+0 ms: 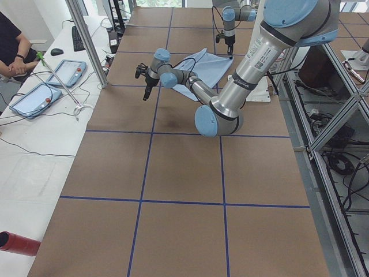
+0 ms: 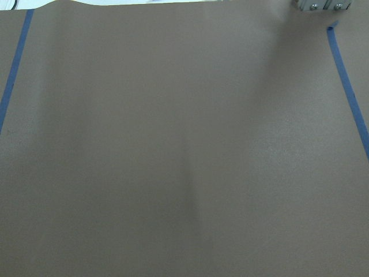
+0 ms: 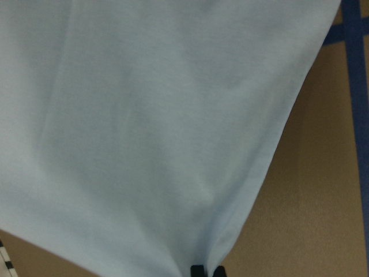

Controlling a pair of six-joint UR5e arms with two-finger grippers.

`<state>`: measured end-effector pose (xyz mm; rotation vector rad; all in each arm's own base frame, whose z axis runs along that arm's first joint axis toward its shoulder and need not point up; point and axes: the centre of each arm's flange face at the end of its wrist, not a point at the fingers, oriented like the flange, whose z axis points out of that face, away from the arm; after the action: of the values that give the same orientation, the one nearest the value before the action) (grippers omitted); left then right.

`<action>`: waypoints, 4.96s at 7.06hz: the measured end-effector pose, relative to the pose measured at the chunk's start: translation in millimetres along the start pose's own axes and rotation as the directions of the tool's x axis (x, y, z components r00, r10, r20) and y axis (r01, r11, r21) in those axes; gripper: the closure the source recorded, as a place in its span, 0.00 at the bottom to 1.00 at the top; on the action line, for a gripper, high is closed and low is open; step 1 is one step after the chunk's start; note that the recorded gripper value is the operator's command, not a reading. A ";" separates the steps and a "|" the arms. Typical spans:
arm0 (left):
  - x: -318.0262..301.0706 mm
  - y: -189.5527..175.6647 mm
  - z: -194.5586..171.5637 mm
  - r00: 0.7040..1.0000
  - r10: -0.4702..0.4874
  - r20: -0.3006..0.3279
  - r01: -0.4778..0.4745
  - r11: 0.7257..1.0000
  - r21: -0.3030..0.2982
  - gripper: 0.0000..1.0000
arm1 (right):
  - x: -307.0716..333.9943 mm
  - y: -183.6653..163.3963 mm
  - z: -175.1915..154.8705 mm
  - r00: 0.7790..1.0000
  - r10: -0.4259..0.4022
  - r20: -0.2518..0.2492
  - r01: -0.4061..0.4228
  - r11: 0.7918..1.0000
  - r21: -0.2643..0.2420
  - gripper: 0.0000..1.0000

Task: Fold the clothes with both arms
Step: 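Move the right gripper to the collar while the left gripper lowers to the corner, then grasp the shirt corner nearest the robot with the left gripper, then drag the shirt corner farther from the robot with the left gripper, rotating it upright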

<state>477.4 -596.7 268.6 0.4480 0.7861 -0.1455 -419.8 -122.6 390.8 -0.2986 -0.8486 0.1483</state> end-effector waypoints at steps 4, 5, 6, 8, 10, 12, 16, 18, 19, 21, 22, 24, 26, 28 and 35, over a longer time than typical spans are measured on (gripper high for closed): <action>10.9 18.1 -35.5 0.995 -0.003 -0.102 -0.005 0.997 -0.081 0.00 | -10.2 -42.1 -37.2 0.995 0.067 0.079 -0.072 0.995 0.067 0.00; 14.7 47.8 -54.2 0.990 -0.039 -0.132 0.022 0.991 -0.131 0.00 | -13.6 -63.4 -55.7 0.989 0.093 0.118 -0.105 0.989 0.103 0.00; 24.9 87.2 -71.3 0.983 -0.111 -0.145 0.083 0.978 -0.191 0.01 | -19.0 -81.8 -72.7 0.981 0.112 0.158 -0.134 0.982 0.136 0.00; 54.6 154.1 -87.4 0.936 -0.339 -0.091 0.298 0.904 -0.307 0.01 | -41.1 -107.8 -100.8 0.966 0.103 0.238 -0.149 0.971 0.186 0.00; 72.8 212.2 -79.8 0.859 -0.511 0.013 0.484 0.805 -0.343 0.01 | -53.6 -126.4 -121.1 0.957 0.068 0.281 -0.136 0.963 0.232 0.00; 88.6 260.8 -72.6 0.801 -0.593 0.083 0.583 0.741 -0.334 0.02 | -53.3 -135.8 -126.8 0.956 0.059 0.286 -0.136 0.957 0.256 0.00; 90.6 283.2 -54.6 0.786 -0.603 0.139 0.615 0.739 -0.273 0.21 | -50.9 -143.9 -119.9 0.960 0.067 0.273 -0.143 0.953 0.269 0.00; 83.8 272.4 -48.7 0.779 -0.611 0.141 0.625 0.741 -0.246 0.30 | -51.0 -144.6 -119.5 0.960 0.067 0.273 -0.143 0.952 0.270 0.00; 82.8 270.9 -49.0 0.779 -0.611 0.140 0.625 0.741 -0.244 0.30 | -50.8 -145.0 -119.2 0.960 0.068 0.272 -0.144 0.952 0.270 0.00; 80.1 272.7 -49.1 0.782 -0.607 0.142 0.622 0.744 -0.245 0.30 | -49.7 -146.1 -117.7 0.961 0.070 0.268 -0.145 0.952 0.270 0.00; 79.9 273.7 -49.9 0.783 -0.605 0.142 0.620 0.745 -0.247 0.30 | -49.1 -147.1 -116.1 0.961 0.072 0.265 -0.146 0.952 0.270 0.00; 82.8 274.6 -52.4 0.785 -0.601 0.151 0.619 0.746 -0.246 0.38 | -48.6 -148.1 -115.2 0.962 0.074 0.263 -0.148 0.951 0.271 0.00; 85.6 274.1 -55.0 0.785 -0.600 0.152 0.618 0.746 -0.247 0.81 | -48.0 -148.8 -115.3 0.962 0.076 0.263 -0.149 0.951 0.272 0.00; 85.1 274.5 -55.8 0.785 -0.601 0.152 0.619 0.746 -0.248 1.00 | -47.7 -149.3 -115.5 0.962 0.076 0.263 -0.150 0.950 0.272 0.00; 70.7 208.7 -75.1 0.834 -0.544 0.086 0.550 0.813 -0.191 1.00 | -49.1 -150.2 -118.6 0.960 0.076 0.270 -0.152 0.949 0.275 0.00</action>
<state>538.7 -373.8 241.7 0.0043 0.8775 -0.6043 -360.6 -301.0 329.5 -0.0476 -1.0511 0.4259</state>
